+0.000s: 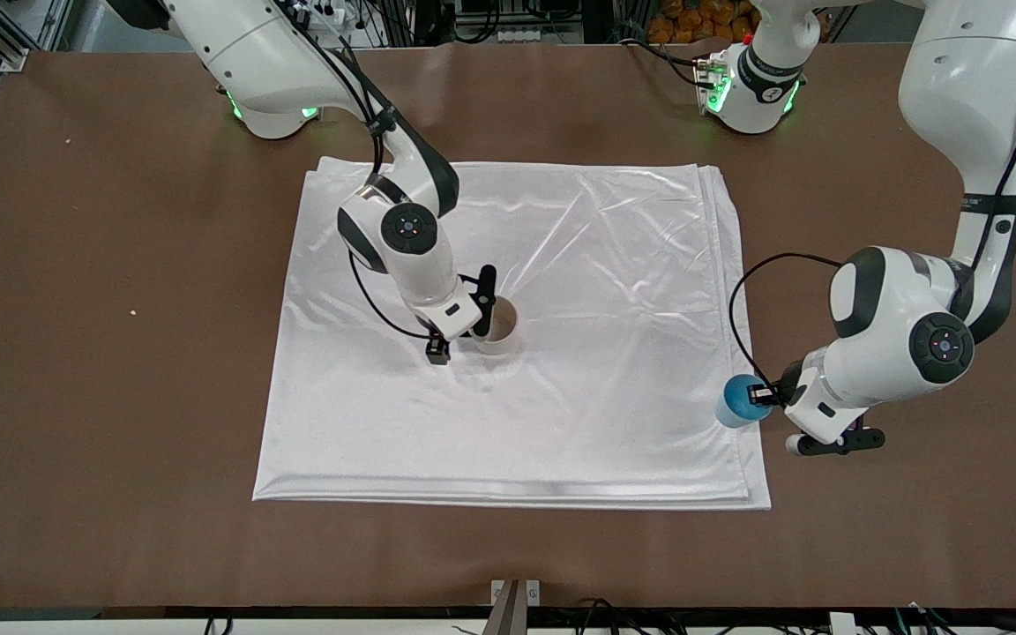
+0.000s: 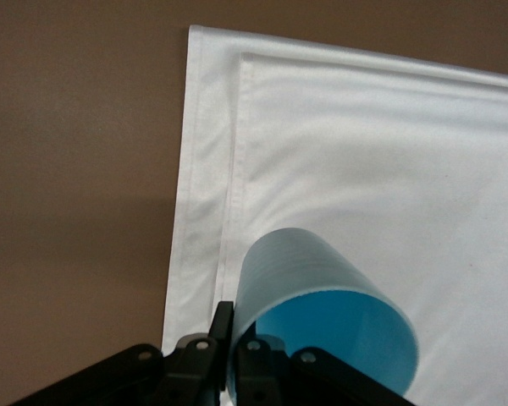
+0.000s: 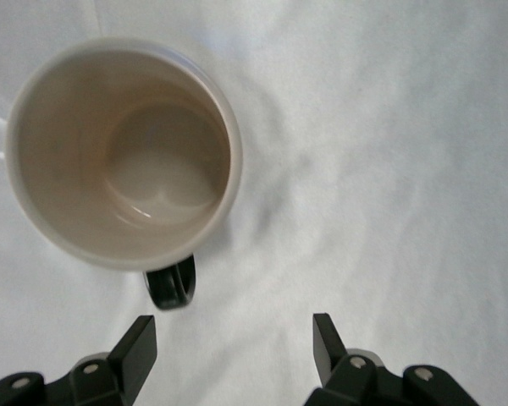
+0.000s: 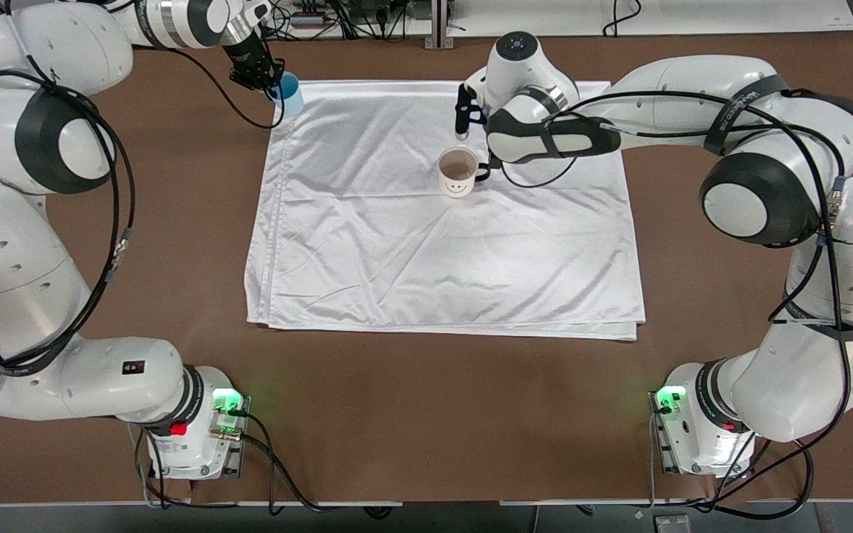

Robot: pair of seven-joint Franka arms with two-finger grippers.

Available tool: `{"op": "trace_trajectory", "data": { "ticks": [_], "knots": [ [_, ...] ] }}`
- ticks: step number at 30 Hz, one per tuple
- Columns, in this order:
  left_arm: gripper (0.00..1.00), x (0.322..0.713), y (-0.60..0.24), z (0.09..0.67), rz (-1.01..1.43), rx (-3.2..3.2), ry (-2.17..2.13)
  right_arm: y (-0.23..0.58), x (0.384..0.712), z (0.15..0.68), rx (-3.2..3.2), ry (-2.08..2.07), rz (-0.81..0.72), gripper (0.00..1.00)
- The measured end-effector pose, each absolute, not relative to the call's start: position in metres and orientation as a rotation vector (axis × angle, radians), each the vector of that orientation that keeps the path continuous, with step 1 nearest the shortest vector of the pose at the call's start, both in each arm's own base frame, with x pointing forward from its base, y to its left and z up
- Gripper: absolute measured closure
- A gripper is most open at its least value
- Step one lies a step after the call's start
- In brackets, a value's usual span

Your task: Place blue cup into white mug on cloth

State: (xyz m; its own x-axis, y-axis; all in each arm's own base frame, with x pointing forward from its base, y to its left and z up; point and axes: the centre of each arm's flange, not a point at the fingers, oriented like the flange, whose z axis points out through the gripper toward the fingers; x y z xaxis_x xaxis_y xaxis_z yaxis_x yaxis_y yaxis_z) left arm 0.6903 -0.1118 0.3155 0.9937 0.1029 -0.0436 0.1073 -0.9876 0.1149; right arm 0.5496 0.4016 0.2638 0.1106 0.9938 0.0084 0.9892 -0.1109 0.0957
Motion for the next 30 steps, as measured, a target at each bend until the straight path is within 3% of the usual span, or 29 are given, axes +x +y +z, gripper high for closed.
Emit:
{"op": "trace_trajectory", "data": {
  "ticks": [19,30],
  "knots": [
    [0.95,0.690,-0.115,0.317,-0.055,3.018,0.160,0.309,0.561,0.462,2.380,1.803,0.106,0.13],
    [0.95,0.684,-0.146,0.335,-0.041,2.993,0.223,0.235,0.558,0.529,2.480,1.611,0.076,0.13]
  ]
}}
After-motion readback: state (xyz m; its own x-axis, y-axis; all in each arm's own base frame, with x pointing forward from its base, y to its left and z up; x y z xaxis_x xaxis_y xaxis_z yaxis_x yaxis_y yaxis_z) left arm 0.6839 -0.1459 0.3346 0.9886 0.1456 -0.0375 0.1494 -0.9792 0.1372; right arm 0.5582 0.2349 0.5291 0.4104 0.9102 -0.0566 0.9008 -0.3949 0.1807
